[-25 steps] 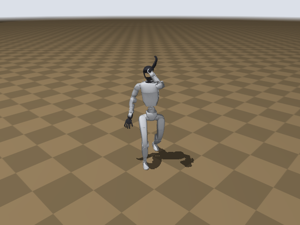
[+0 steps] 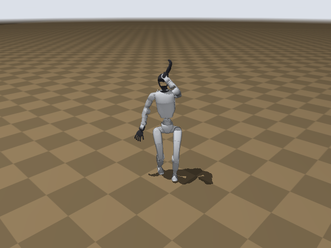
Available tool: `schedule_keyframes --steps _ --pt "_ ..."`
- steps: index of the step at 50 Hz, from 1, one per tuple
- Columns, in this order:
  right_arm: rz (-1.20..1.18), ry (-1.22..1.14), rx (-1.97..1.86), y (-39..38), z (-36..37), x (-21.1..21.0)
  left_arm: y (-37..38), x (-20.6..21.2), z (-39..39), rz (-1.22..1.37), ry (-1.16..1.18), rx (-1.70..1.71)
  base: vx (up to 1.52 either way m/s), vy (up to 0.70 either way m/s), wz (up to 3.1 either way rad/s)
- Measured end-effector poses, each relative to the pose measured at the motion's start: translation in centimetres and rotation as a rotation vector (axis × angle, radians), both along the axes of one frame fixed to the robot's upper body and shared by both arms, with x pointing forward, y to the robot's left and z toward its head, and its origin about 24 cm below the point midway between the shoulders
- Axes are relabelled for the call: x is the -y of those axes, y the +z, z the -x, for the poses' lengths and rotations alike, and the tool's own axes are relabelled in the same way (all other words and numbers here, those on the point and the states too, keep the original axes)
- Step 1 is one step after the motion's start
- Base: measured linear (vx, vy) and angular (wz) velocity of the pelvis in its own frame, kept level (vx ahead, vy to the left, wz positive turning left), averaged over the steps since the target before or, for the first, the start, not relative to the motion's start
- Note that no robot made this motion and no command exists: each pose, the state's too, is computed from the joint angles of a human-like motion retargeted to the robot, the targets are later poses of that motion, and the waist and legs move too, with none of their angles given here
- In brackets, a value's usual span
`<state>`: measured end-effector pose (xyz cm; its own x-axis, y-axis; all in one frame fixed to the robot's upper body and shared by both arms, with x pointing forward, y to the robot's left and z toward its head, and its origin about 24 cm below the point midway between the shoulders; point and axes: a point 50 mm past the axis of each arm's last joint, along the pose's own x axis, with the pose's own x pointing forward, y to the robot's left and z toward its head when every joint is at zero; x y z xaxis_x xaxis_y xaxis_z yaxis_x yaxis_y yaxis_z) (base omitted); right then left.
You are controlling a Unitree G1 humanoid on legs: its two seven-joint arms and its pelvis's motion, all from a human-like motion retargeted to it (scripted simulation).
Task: Static pose
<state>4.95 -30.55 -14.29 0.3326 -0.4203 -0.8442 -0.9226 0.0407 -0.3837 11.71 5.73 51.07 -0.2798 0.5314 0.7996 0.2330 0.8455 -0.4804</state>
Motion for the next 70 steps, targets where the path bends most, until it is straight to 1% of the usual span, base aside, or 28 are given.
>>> schedule_keyframes --steps 5,10,17,25,37,44,52,62,70 --pt "-0.006 -0.05 -0.011 -0.2 1.0 -0.2 -0.1 0.4 -1.0 -0.029 0.02 -0.046 0.43 0.07 -0.45" --pt "-0.016 -0.051 -0.033 -0.6 2.0 -0.8 -0.3 0.7 -1.7 -0.046 0.037 -0.08 0.42 0.07 -0.53" --pt "-0.049 -0.022 -0.02 -1.0 2.0 -2.1 -0.7 0.8 -2.7 -0.061 0.063 -0.106 0.41 0.05 -0.43" --pt "-0.092 -0.043 0.033 -1.2 1.0 -3.1 -1.8 0.6 -2.9 -0.097 0.023 -0.072 0.41 -0.02 -0.34" --pt "-0.072 -0.103 0.081 -0.7 1.6 -1.8 -3.3 -0.5 -2.3 -0.101 -0.02 -0.009 0.47 -0.12 -0.19" --pt "-0.019 -0.069 0.07 -0.2 2.5 -0.5 -3.3 -0.6 -1.8 -0.14 -0.041 -0.002 0.54 -0.13 -0.26" --pt "0.008 -0.017 0.159 0.4 -0.3 0.1 -2.3 -0.4 -1.4 -0.163 -0.053 -0.02 0.52 -0.1 -0.36" --pt "-0.033 -0.069 0.308 1.1 -4.5 -0.3 -1.0 -0.6 -1.1 -0.149 -0.091 -0.022 0.45 -0.07 -0.66" --pt "-0.05 -0.082 0.353 0.9 -5.3 -1.2 -0.2 -1.0 -2.1 -0.11 -0.104 -0.055 0.37 -0.02 -0.65"
